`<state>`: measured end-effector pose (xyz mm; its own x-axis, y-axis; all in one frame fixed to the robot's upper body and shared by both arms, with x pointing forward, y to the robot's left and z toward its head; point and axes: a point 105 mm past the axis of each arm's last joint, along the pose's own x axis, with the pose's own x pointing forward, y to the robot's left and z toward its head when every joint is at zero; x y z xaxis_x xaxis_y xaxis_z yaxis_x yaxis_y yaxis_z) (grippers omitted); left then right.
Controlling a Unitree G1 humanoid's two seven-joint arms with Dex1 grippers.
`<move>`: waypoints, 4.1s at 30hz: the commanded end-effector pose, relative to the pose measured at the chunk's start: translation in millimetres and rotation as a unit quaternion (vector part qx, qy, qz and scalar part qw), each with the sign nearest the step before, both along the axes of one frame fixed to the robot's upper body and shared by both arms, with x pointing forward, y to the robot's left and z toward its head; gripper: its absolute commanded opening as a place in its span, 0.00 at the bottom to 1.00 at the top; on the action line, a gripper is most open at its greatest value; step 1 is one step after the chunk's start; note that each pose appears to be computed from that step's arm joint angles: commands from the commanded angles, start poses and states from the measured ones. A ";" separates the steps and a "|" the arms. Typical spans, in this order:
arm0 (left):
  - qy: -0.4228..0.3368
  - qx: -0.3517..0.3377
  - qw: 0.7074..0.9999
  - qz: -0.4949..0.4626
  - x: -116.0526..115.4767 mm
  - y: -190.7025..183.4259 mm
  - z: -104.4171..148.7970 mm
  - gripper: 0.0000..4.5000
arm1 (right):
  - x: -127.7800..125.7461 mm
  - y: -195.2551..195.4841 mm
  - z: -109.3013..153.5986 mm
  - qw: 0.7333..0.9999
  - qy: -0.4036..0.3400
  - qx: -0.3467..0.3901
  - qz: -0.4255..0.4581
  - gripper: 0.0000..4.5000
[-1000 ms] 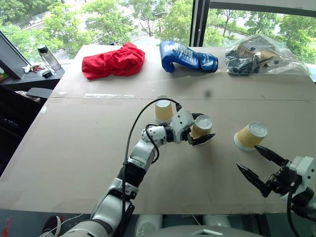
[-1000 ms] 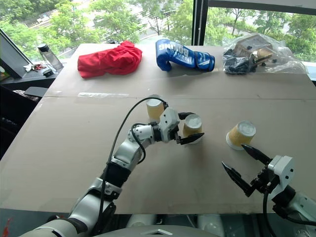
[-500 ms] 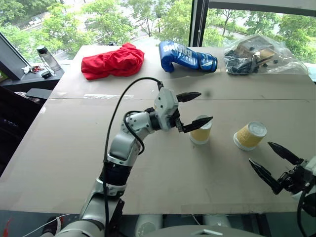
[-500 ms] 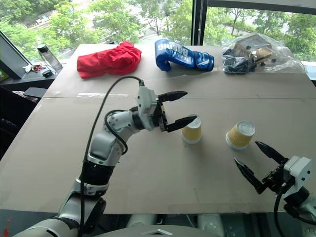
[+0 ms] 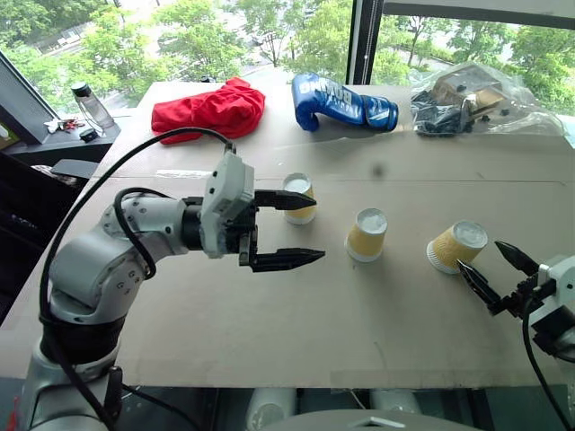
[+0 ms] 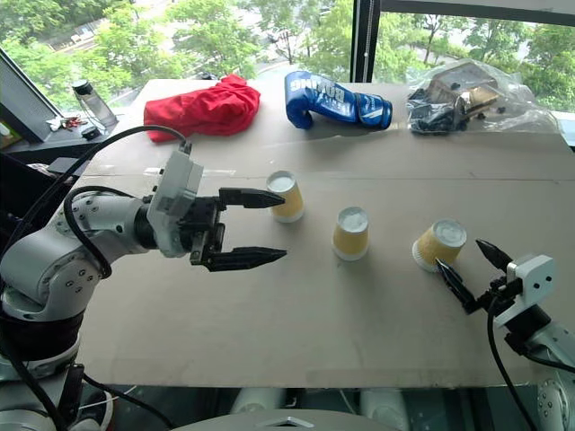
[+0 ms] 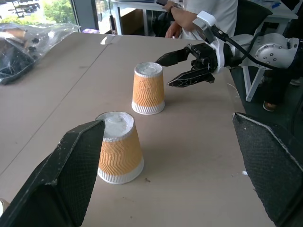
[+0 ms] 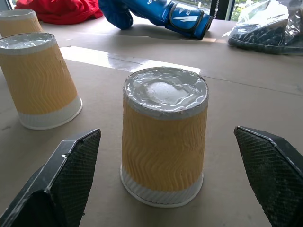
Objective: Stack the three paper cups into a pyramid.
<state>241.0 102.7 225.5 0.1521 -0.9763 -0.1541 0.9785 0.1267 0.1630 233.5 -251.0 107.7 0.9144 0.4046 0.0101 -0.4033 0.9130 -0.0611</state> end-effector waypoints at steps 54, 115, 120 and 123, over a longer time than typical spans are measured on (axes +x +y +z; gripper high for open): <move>-0.010 0.031 0.997 0.070 -11.3 22.9 -7.3 1.00 | 43.1 85.1 10.5 0.985 -0.014 -0.011 0.173 0.27; -0.108 -0.094 0.951 0.275 140.7 1.2 -92.9 1.00 | -28.0 60.9 66.0 0.963 -0.103 0.050 0.246 0.98; -0.110 -0.090 0.950 0.277 140.3 2.8 -94.1 0.86 | -28.6 59.3 63.2 0.962 -0.101 0.049 0.248 1.00; -0.110 -0.094 0.949 0.278 140.1 3.8 -92.9 0.86 | -28.7 58.2 61.5 0.962 -0.101 0.049 0.248 1.00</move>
